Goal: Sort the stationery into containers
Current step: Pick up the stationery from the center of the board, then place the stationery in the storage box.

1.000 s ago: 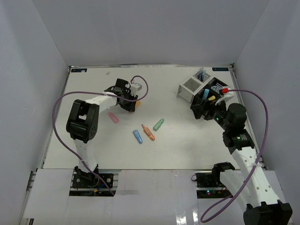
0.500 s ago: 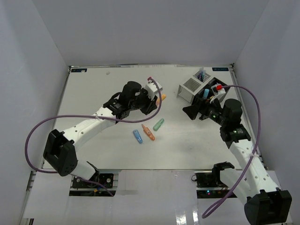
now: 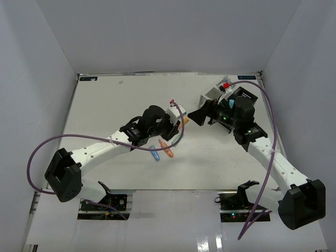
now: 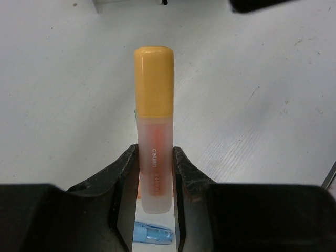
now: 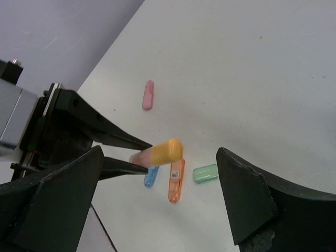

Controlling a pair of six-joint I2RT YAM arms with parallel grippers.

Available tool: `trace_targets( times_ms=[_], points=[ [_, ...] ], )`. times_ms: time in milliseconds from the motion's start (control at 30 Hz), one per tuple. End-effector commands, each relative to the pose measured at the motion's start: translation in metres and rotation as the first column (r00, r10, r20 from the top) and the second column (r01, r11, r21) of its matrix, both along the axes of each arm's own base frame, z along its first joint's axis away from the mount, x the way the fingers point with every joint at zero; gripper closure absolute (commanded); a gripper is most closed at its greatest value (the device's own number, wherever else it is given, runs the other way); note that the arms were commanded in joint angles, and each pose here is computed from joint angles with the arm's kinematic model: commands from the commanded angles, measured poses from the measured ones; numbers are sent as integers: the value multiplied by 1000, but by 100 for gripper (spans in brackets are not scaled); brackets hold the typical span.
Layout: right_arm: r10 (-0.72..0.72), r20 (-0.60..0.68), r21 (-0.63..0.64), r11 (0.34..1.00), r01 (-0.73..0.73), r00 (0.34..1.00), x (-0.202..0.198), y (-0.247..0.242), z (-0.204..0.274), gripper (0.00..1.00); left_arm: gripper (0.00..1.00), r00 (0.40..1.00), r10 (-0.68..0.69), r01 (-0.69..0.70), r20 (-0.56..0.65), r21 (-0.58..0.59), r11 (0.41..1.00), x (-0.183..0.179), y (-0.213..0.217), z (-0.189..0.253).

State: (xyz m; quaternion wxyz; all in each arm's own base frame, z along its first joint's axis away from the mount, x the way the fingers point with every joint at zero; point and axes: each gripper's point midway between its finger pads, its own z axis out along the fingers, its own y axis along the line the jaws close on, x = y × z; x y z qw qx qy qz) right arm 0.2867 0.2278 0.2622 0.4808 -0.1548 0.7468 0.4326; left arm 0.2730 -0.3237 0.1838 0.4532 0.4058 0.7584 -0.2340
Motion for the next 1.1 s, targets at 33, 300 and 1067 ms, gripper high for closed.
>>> trace_targets(
  times_ms=[33,300,1067],
  points=[
    [-12,47,51,999,10,999,15,13,26,5,81,996,23,-16,84,-85,996,-3,-3,34],
    [29,-15,16,999,-28,999,14,38,5,4,82,990,53,-35,129,-138,990,-2,2,53],
    [-4,18,-6,1000,4,1000,16,39,7,92,61,988,96,-70,121,-200,977,-1,3,61]
  ],
)
